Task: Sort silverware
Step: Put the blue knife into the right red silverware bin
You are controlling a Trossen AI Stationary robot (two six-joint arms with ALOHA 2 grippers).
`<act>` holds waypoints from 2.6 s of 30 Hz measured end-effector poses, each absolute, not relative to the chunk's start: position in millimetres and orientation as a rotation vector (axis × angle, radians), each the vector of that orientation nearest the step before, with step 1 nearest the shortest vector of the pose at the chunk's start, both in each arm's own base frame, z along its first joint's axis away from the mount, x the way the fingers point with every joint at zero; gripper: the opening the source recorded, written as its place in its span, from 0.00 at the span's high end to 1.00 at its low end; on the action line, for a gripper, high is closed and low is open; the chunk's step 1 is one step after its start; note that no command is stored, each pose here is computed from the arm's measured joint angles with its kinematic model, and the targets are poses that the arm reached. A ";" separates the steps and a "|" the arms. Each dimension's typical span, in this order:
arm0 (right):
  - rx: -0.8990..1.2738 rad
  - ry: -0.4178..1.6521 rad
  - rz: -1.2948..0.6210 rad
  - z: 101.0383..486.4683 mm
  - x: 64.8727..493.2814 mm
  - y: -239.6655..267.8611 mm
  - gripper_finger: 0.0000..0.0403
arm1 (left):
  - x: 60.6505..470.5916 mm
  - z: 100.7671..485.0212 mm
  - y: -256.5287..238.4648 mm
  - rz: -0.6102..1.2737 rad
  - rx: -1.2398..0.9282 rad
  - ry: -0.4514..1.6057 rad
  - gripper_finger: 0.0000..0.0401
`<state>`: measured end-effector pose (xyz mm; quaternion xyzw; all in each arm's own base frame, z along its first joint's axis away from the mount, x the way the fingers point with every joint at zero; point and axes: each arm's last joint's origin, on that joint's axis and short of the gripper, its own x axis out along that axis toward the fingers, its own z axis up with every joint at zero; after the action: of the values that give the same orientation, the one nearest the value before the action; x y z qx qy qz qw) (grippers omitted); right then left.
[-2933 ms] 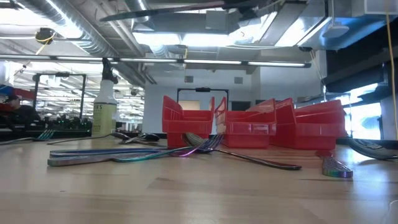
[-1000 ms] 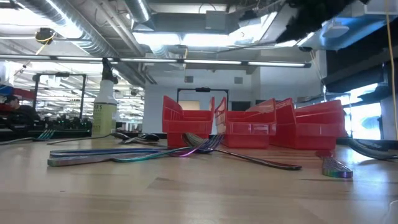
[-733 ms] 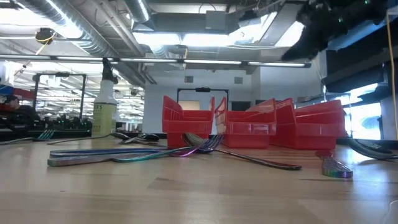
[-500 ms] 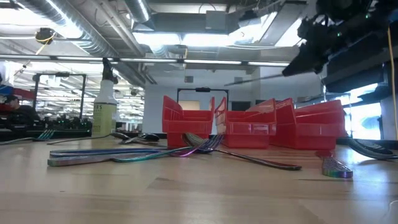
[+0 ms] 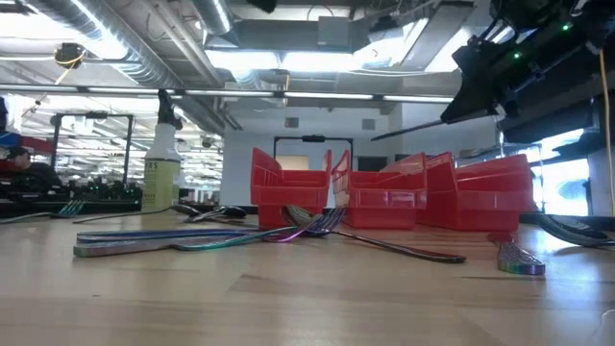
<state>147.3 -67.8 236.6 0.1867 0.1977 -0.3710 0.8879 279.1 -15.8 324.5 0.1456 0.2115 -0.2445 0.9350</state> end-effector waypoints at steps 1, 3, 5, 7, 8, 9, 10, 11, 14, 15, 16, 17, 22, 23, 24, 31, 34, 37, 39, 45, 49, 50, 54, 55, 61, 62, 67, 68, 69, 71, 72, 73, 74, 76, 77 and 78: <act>0.398 0.406 -0.780 236.3 148.4 -64.3 0.91 | 275.8 321.3 -12.8 -0.490 0.307 0.409 1.00; 0.404 0.383 -0.792 238.9 151.3 -56.7 0.91 | 268.5 313.5 -4.2 -0.464 0.310 0.375 1.00; 0.398 0.360 -0.817 244.5 153.0 -49.6 0.91 | 259.0 305.3 4.4 -0.438 0.294 0.347 1.00; 0.399 0.357 -0.863 249.2 152.1 -43.1 0.91 | 251.7 300.3 9.4 -0.409 0.282 0.301 1.00; 0.400 0.359 -0.884 251.1 151.6 -40.0 0.91 | 248.1 296.5 10.7 -0.398 0.274 0.286 1.00; 0.398 0.356 -0.905 252.9 152.3 -37.2 0.91 | 244.5 292.8 11.7 -0.388 0.274 0.271 1.00; 0.397 0.344 -0.919 254.8 153.5 -34.4 0.91 | 241.8 287.7 12.3 -0.384 0.277 0.261 1.00; 0.390 0.336 -0.922 255.1 155.3 -31.4 0.91 | 238.9 281.4 12.1 -0.387 0.288 0.252 1.00; 0.374 0.313 -0.932 252.7 163.9 -22.7 0.91 | 230.4 259.5 10.4 -0.419 0.337 0.195 1.00; 0.370 0.310 -0.945 250.9 166.6 -20.6 0.91 | 228.0 252.6 10.2 -0.410 0.347 0.165 1.00; 0.367 0.311 -0.956 248.5 169.1 -18.7 0.91 | 225.3 245.6 10.0 -0.397 0.354 0.131 1.00; 0.365 0.316 -0.967 245.7 171.6 -17.0 0.91 | 222.1 237.6 9.9 -0.387 0.355 0.104 1.00; 0.353 0.343 -1.010 230.1 185.4 -9.3 0.91 | 204.7 206.7 11.1 -0.276 0.309 -0.009 1.00; 0.347 0.348 -1.024 227.0 187.6 -8.8 0.91 | 201.1 201.5 11.8 -0.265 0.303 -0.018 1.00; 0.342 0.354 -1.033 224.2 189.5 -8.0 0.91 | 197.7 196.1 12.6 -0.256 0.282 -0.015 1.00; 0.336 0.387 -1.105 207.0 198.2 -8.3 0.91 | 182.2 168.4 11.7 -0.241 0.214 0.056 1.00; 0.331 0.402 -1.112 203.7 199.3 -8.1 0.91 | 176.0 160.3 11.1 -0.241 0.212 0.063 1.00; 0.343 0.388 -1.125 203.6 199.0 -8.2 0.91 | 168.7 159.8 11.2 -0.217 0.207 0.005 1.00; 0.331 0.403 -1.136 206.0 198.1 -8.4 0.91 | 163.8 161.8 10.8 -0.205 0.197 -0.040 1.00; 0.289 0.471 -1.162 216.7 194.6 -8.7 0.91 | 151.2 155.1 7.4 -0.222 0.218 0.001 1.00; 0.295 0.466 -1.160 218.4 195.5 -8.6 0.91 | 144.9 155.7 4.3 -0.252 0.191 0.046 1.00; 0.298 0.464 -1.160 218.4 195.6 -8.6 0.91 | 143.2 158.0 3.6 -0.254 0.203 0.042 1.00; 0.311 0.460 -1.168 218.0 194.9 -8.6 0.91 | 134.3 163.4 4.4 -0.195 0.233 0.093 1.00; 0.310 0.461 -1.169 218.0 194.6 -8.6 0.91 | 131.5 165.0 4.8 -0.177 0.245 0.116 1.00; 0.307 0.481 -1.185 216.3 191.4 -8.9 0.91 | 113.1 176.0 5.4 -0.113 0.331 0.174 1.00; 0.304 0.484 -1.186 216.2 191.1 -9.0 0.91 | 111.0 176.5 5.2 -0.113 0.335 0.175 1.00; 0.313 0.484 -1.198 213.8 191.1 -9.1 0.91 | 107.0 178.4 5.4 -0.089 0.323 0.153 1.00; 0.320 0.486 -1.208 212.2 191.2 -9.1 0.91 | 107.0 179.1 5.6 -0.080 0.327 0.148 1.00; 0.322 0.490 -1.220 209.7 191.9 -9.1 0.91 | 107.1 179.3 5.8 -0.074 0.332 0.147 1.00; 0.310 0.488 -1.250 203.5 195.1 -9.2 0.91 | 107.1 179.0 6.0 -0.069 0.337 0.152 1.00; 0.311 0.483 -1.266 200.0 197.0 -9.2 0.91 | 107.1 179.0 6.2 -0.065 0.338 0.151 1.00; 0.321 0.477 -1.281 196.5 198.9 -9.1 0.91 | 107.1 179.0 6.3 -0.063 0.338 0.151 1.00; 0.333 0.469 -1.295 193.0 201.0 -9.0 0.91 | 107.2 179.3 6.4 -0.061 0.339 0.150 1.00; 0.357 0.451 -1.315 186.4 205.7 -8.7 0.91 | 107.1 179.2 6.4 -0.060 0.333 0.151 1.00; 0.360 0.453 -1.323 182.7 207.8 -8.5 0.91 | 107.1 179.2 6.4 -0.060 0.329 0.151 1.00; 0.362 0.455 -1.331 178.9 209.7 -8.3 0.91 | 107.2 179.2 6.4 -0.060 0.326 0.151 1.00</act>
<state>209.7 -8.3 178.9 0.1657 0.2080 -0.6087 0.7475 107.2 6.4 179.2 0.1620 0.0750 -0.0298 0.9835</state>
